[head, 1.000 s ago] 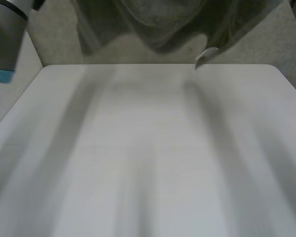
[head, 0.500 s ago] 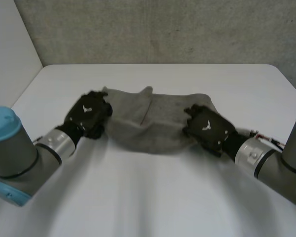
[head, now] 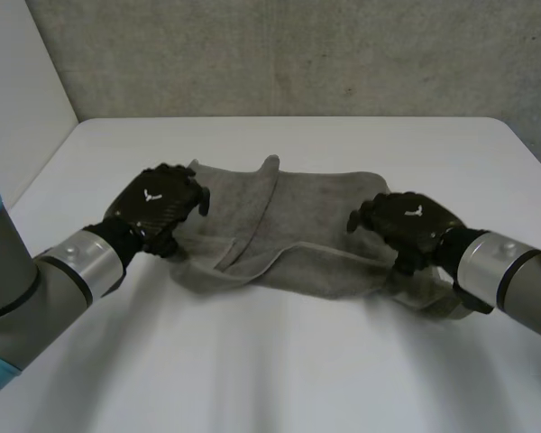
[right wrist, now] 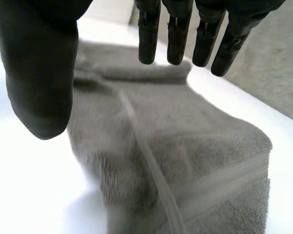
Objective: Fold the towel.
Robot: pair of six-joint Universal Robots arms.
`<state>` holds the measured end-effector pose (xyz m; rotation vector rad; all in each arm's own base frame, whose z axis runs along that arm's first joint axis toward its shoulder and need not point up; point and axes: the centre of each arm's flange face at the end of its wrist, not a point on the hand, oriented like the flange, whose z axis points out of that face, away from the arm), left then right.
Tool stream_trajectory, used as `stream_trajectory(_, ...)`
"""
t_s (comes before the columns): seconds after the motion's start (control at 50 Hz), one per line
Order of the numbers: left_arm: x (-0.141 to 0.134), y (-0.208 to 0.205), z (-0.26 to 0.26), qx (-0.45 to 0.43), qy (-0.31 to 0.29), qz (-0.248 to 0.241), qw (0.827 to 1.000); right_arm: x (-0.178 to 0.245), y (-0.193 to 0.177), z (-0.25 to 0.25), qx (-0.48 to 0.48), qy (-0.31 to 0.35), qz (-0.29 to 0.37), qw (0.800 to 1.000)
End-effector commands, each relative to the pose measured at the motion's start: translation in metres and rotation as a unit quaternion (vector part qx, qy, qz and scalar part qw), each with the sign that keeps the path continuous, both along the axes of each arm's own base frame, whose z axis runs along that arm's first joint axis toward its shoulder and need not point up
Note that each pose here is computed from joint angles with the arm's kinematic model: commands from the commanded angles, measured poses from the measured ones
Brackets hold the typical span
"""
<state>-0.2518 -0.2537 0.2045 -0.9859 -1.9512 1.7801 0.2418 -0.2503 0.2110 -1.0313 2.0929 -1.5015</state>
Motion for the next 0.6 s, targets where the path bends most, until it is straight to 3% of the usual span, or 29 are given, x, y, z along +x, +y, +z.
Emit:
stream_trajectory(0.02, -0.007, -0.001, 0.011, -0.021, 0.004, -0.014, 1.0, -0.017, -0.003, 0.017, 0.029, -0.066, -0.078, 0.994)
stream_trajectory(0.14, -0.014, -0.015, 0.005, -0.019, -0.007, -0.021, 1.0, -0.026, -0.003, 0.007, 0.032, -0.056, -0.122, 0.99)
stream_trajectory(0.22, -0.017, -0.021, -0.009, -0.011, -0.051, -0.038, 0.998, -0.031, 0.0, -0.008, 0.033, -0.044, -0.15, 0.987)
stream_trajectory(0.46, -0.016, -0.001, -0.048, 0.032, -0.16, -0.141, 0.977, -0.037, 0.009, -0.045, 0.065, -0.026, -0.164, 0.984)
stream_trajectory(0.6, -0.017, 0.002, -0.053, 0.032, -0.177, -0.156, 0.971, -0.038, 0.007, -0.059, 0.08, -0.014, -0.169, 0.982)
